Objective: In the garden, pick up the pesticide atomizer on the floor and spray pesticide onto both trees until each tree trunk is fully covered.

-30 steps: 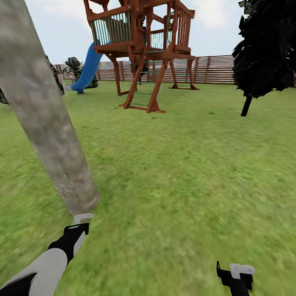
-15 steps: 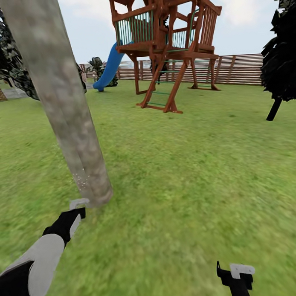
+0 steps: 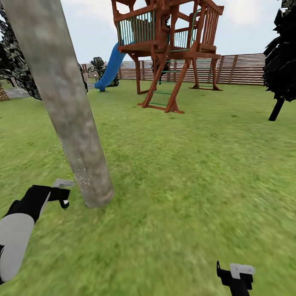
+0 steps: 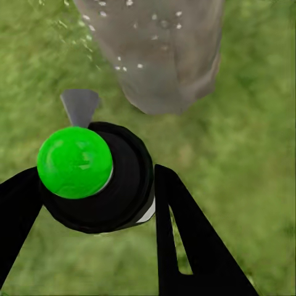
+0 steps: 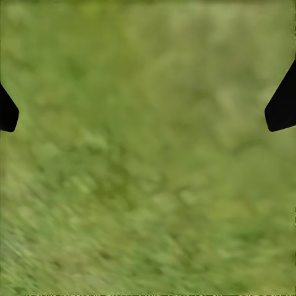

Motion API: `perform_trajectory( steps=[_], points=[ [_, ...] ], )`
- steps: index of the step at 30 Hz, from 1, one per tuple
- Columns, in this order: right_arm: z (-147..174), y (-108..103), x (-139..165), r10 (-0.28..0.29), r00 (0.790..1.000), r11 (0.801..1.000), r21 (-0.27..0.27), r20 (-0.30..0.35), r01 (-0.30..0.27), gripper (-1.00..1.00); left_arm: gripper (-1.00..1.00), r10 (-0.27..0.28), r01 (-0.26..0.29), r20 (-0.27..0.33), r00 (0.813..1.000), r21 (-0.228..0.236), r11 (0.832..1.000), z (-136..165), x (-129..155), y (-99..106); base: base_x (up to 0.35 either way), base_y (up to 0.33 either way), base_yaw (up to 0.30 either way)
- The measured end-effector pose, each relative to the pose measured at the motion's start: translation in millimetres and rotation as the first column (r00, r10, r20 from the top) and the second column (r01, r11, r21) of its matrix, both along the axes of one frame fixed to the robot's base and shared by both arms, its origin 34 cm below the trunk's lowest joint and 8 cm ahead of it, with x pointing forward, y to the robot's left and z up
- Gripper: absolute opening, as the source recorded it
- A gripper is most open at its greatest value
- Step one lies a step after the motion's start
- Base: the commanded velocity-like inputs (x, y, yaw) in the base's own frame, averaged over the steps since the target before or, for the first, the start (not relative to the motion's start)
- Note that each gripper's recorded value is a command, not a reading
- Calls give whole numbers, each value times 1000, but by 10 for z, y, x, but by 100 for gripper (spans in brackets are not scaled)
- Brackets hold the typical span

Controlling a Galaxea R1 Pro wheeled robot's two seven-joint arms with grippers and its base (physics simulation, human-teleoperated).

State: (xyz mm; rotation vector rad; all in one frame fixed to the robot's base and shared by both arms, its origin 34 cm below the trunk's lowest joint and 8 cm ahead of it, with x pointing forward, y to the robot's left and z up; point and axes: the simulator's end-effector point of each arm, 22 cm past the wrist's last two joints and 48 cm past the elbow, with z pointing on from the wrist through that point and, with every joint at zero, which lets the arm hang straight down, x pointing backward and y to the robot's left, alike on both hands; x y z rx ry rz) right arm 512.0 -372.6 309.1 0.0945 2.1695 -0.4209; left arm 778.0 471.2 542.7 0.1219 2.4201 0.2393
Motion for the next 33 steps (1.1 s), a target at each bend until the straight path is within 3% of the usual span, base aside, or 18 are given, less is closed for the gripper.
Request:
perform_trajectory(
  steps=[1,4,5,7,9,13,14,16,19,22,33],
  points=[
    [0,0,0,0,1000,1000,0,0,0,100,-100,-12,12,3,1000,15,1000,36,22,-17,269,164,0],
    [0,-3,-1,0,1000,1000,0,0,0,100,-100,-46,46,3,999,-24,999,21,126,-406,163,82,0],
    [0,-1,0,0,1000,1000,0,0,0,100,-100,-53,53,2,999,-22,998,22,137,-446,13,5,0],
    [1,-6,1,0,1000,1000,-1,0,0,100,-100,-35,35,3,999,-1,999,71,116,-269,6,2,0],
    [1,1,2,1,1000,1000,0,0,-1,100,-100,-11,11,20,1000,3,1000,285,95,127,1,0,0],
    [0,0,0,0,1000,1000,0,0,0,100,-100,-30,30,6,1000,-47,998,367,134,19,0,0,0],
    [1,-1,0,0,1000,1000,0,0,0,100,-100,-22,23,12,1000,-75,997,510,221,-110,0,0,0],
    [1,0,0,0,1000,1000,0,0,0,100,-100,-35,38,41,999,-81,996,732,361,-316,0,0,0],
    [1,1,1,0,1000,1000,0,0,0,100,-100,-6,10,56,998,-58,998,1002,387,-222,0,0,0],
    [-1,0,0,0,1000,1000,0,0,0,100,-100,17,-15,51,999,-36,999,1022,310,5,0,0,0],
    [0,-1,0,0,1000,1000,0,0,0,100,-100,13,-12,39,999,-39,999,946,267,-11,0,-209,0]
  ],
)
